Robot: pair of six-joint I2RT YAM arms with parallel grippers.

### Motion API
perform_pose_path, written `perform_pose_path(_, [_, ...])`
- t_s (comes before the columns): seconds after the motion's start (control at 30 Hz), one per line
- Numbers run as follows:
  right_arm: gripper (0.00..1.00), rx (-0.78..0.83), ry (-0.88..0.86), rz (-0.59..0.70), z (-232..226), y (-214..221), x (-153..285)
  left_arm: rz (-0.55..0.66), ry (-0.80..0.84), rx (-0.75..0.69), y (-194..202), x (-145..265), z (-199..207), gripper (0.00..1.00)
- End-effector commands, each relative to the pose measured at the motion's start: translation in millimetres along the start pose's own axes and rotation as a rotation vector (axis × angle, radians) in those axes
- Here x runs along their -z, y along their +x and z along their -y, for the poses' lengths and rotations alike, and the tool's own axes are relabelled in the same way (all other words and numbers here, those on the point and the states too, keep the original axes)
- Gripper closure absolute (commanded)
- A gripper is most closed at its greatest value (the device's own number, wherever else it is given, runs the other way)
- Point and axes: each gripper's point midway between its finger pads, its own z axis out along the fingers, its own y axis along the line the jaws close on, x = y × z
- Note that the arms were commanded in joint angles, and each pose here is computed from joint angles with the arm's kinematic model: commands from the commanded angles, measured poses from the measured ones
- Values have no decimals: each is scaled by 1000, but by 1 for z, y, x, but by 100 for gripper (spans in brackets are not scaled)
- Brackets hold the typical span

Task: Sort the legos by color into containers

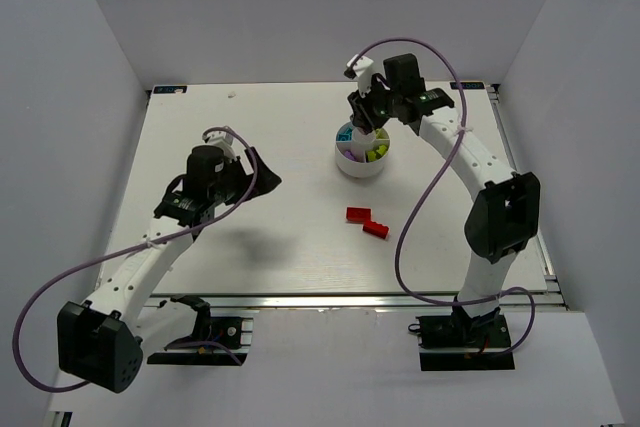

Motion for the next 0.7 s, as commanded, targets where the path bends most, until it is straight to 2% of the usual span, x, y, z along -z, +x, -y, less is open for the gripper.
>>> perform_pose_path(0.0, [100, -31, -37, 124, -1, -36, -7, 17, -19, 21, 1, 8, -3, 2])
perform_pose_path(0.27, [100, -102, -126, 97, -30, -13, -23, 32, -20, 70, 8, 14, -6, 2])
perform_pose_path(0.67, [100, -104, -129, 38, -39, 19, -45, 47, -19, 99, 8, 22, -6, 2])
